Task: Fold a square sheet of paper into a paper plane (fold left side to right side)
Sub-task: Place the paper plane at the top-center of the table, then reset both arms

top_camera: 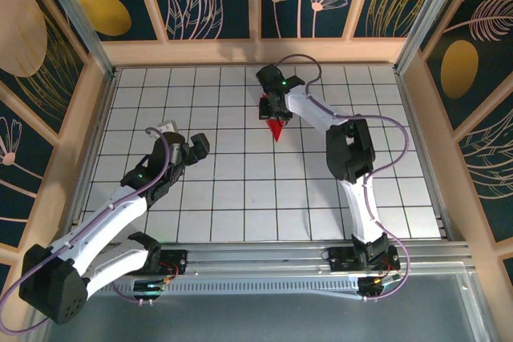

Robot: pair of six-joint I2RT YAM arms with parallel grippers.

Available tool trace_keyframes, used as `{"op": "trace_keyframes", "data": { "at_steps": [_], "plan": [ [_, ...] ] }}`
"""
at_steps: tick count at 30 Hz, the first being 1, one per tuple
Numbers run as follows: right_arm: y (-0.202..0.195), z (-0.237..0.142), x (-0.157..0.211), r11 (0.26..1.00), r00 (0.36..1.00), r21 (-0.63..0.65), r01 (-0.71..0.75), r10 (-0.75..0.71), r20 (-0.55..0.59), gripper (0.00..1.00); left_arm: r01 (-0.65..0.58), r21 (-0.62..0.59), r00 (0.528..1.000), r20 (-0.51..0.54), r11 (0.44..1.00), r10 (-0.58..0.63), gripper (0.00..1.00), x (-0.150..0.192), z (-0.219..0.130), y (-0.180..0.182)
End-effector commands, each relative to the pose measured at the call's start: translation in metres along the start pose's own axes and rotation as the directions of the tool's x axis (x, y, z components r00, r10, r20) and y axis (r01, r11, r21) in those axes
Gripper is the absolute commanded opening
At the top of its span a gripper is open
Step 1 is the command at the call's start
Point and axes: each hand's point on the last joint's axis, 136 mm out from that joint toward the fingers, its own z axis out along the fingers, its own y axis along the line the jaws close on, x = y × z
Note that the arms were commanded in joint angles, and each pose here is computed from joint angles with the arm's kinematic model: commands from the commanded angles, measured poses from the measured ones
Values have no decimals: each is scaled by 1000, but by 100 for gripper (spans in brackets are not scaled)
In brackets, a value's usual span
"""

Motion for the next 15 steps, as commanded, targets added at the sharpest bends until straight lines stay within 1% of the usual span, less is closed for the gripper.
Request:
{"op": "trace_keyframes", "data": {
  "at_steps": [1, 4, 6, 10, 15],
  "plan": [
    [-5, -53, -9, 1000, 997, -12, -9, 10, 81, 55, 53, 51, 998, 16, 997, -53, 99, -16, 0, -10],
    [-15, -82, -9, 1000, 989, -14, -8, 10, 151, 60, 101, 55, 994, 28, 993, -102, 99, -26, 2, 0],
    [-25, -103, -10, 1000, 977, -13, -7, 9, 212, 66, 117, 35, 991, 65, 992, -119, 99, -37, -1, 9],
    [-53, -135, -1, 1000, 946, 4, -2, 0, 325, 76, 110, -48, 975, 199, 993, -98, 99, -64, -14, 28],
    [-118, -150, 15, 997, 903, 41, -72, 47, 427, 83, 110, -146, 929, 367, 983, -49, 99, -92, -36, 50]
  ]
}}
